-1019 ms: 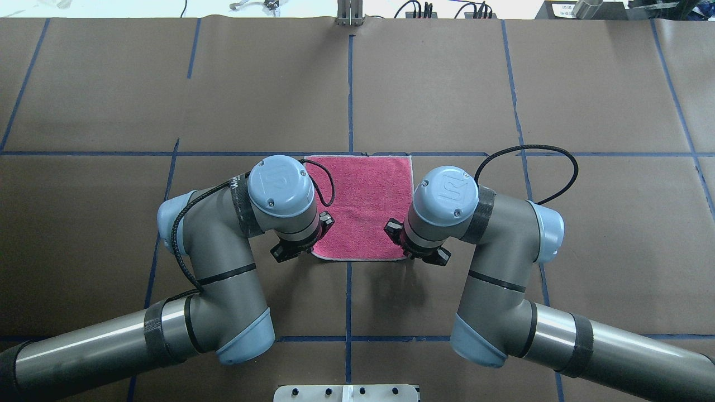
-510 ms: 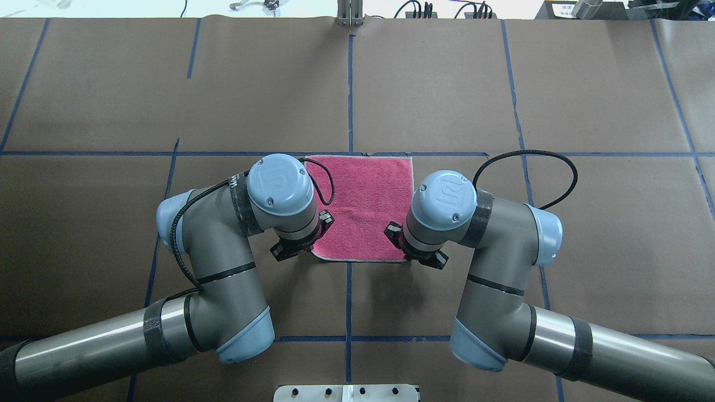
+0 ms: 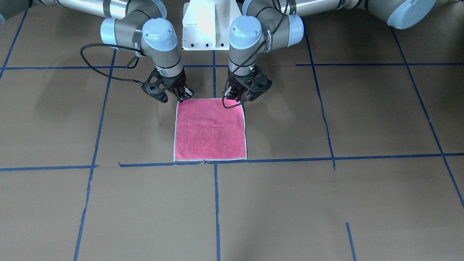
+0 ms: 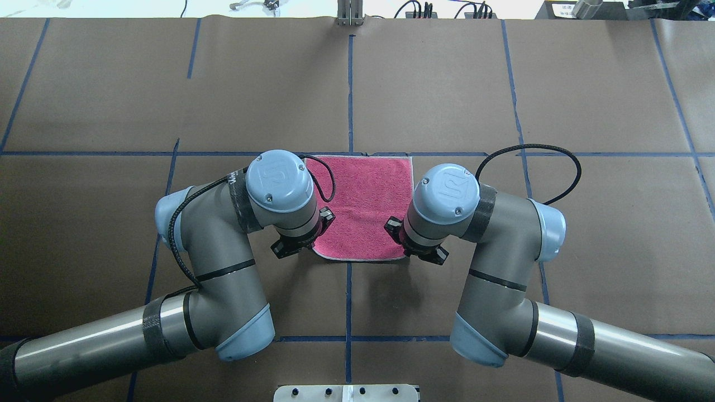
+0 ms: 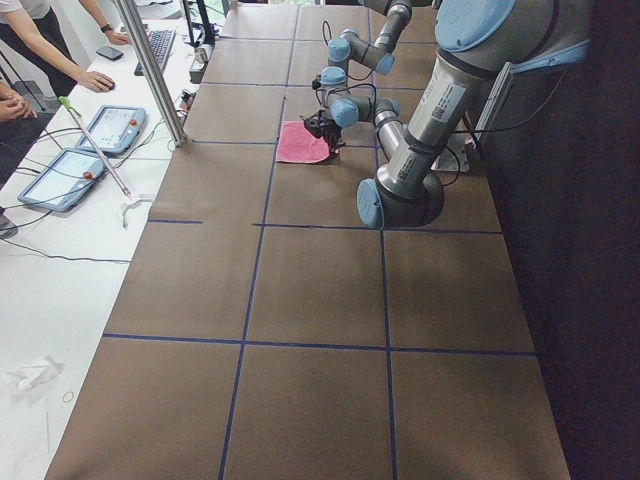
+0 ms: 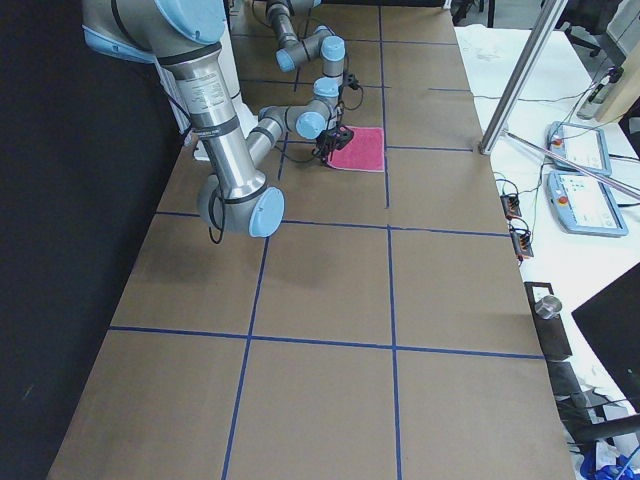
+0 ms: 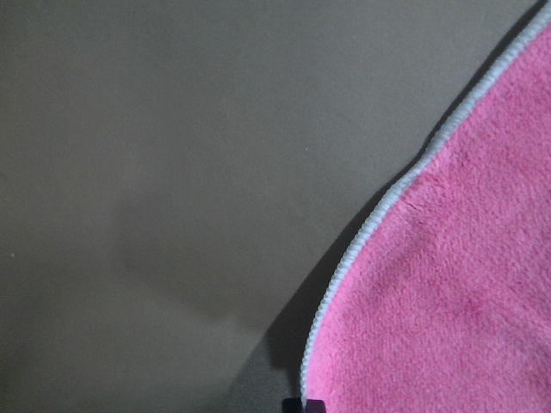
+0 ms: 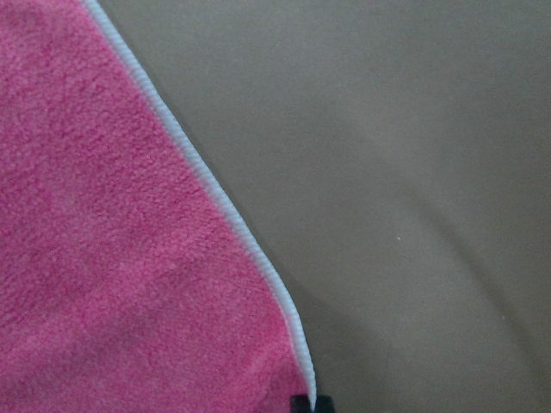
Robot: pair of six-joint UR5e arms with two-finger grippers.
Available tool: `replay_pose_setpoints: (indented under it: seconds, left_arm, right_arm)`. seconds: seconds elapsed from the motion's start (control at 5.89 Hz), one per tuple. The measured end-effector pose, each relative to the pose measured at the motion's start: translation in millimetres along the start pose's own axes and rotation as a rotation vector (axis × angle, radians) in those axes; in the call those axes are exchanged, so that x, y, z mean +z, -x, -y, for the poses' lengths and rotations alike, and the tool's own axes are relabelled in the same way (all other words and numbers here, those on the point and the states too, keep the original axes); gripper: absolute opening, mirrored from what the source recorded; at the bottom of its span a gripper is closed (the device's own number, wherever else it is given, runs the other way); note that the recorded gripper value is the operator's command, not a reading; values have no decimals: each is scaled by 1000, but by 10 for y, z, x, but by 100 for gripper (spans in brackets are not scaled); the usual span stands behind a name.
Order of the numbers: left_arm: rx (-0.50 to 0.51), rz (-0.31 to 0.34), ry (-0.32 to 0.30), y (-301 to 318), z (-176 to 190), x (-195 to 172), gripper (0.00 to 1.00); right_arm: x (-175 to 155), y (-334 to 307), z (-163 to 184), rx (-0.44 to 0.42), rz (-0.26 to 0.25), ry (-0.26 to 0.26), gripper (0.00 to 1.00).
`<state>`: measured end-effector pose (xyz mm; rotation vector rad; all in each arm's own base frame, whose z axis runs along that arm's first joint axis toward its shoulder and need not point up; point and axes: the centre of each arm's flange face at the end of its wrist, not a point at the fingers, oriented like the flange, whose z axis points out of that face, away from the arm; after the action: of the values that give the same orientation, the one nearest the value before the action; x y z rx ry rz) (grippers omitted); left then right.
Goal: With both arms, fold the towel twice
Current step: 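Lift the near edge with both grippers and fold it toward the far edge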
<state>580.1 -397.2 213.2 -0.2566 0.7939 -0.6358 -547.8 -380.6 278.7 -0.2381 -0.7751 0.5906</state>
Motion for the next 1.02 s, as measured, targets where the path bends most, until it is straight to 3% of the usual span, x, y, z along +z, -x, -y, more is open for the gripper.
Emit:
replay_pose_setpoints:
  seconds: [0.68, 1.02]
  left_arm:
    - [-20, -47, -9, -78, 208, -282, 0]
    - [-24, -69, -5, -92, 242, -460, 0]
  right_arm:
    - [-225, 68, 194, 23, 13, -10, 0]
    - [-411, 97, 216, 28, 23, 8, 0]
